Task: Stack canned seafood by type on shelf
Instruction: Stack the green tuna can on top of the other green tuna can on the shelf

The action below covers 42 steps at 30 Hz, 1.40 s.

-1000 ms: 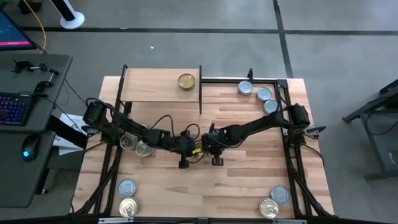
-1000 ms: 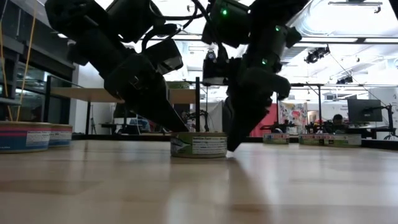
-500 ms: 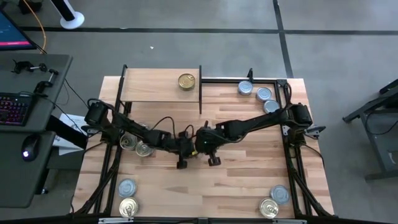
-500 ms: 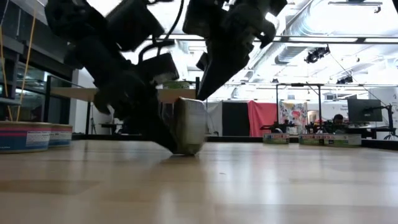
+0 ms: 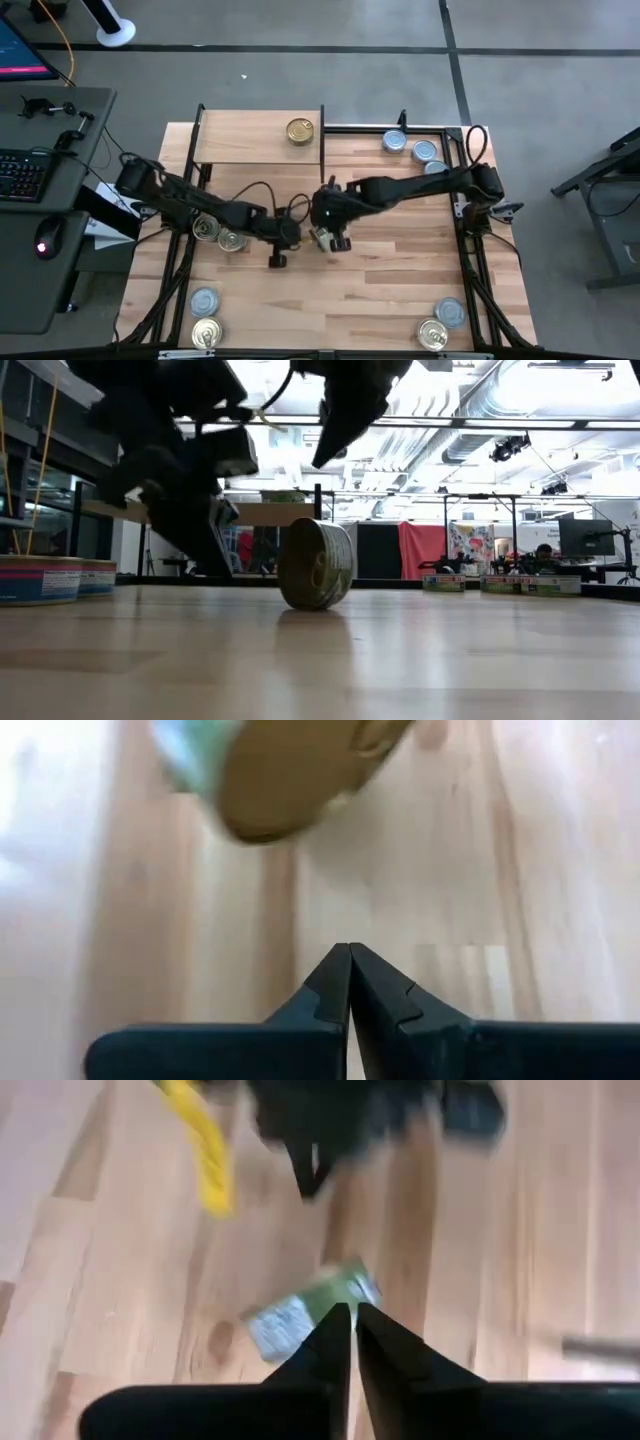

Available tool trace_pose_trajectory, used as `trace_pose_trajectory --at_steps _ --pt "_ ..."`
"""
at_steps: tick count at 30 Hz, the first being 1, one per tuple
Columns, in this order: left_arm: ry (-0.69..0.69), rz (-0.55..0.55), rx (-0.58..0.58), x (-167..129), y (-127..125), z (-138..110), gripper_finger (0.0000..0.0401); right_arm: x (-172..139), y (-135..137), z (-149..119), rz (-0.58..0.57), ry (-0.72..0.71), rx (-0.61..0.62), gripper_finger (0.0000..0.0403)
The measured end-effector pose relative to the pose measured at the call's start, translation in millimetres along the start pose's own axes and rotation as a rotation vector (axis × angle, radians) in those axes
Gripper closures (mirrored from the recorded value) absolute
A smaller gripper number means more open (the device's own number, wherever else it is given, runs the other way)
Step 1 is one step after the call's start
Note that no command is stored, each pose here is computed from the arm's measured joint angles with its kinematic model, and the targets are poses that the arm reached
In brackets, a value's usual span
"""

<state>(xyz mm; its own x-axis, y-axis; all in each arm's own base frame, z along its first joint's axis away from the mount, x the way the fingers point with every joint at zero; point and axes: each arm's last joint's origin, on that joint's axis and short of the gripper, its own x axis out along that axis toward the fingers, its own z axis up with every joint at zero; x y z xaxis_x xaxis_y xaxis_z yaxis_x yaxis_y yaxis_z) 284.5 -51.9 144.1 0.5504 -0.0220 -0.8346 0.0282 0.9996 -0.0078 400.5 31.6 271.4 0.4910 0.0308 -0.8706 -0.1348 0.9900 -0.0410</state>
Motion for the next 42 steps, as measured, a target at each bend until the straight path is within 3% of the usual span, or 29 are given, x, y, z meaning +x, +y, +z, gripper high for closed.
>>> trace_pose_trajectory --at_steps 3,7,12,16,26,35,38,42 --pt "-0.034 0.025 -0.020 -10 7 -8 0.0401 -1 -14 -4 0.031 0.036 0.180 0.0347" --pt "-0.098 0.033 -0.109 -20 19 -27 0.0401 -1 -25 -7 0.029 0.054 0.424 0.0264" --pt "-0.132 -0.005 -0.172 -38 28 -46 0.0401 -1 -16 -3 0.072 0.043 0.692 0.0158" --pt "-0.181 -0.019 -0.164 -50 34 -50 0.0401 8 -1 -10 -0.023 0.123 0.880 0.0123" --pt "-0.297 -0.027 -0.049 -64 45 -42 0.0401 49 32 -14 -0.085 0.189 1.033 0.0119" --pt "-0.304 -0.027 -0.064 -65 49 -41 0.0401 78 43 -18 -0.108 0.216 0.980 0.0124" --pt "-0.325 -0.086 -0.117 -69 47 -38 0.0401 83 43 -20 -0.117 0.230 0.964 0.0163" --pt "-0.408 -0.192 -0.097 -88 46 -24 0.0401 78 35 -18 -0.120 0.213 0.916 0.0276"
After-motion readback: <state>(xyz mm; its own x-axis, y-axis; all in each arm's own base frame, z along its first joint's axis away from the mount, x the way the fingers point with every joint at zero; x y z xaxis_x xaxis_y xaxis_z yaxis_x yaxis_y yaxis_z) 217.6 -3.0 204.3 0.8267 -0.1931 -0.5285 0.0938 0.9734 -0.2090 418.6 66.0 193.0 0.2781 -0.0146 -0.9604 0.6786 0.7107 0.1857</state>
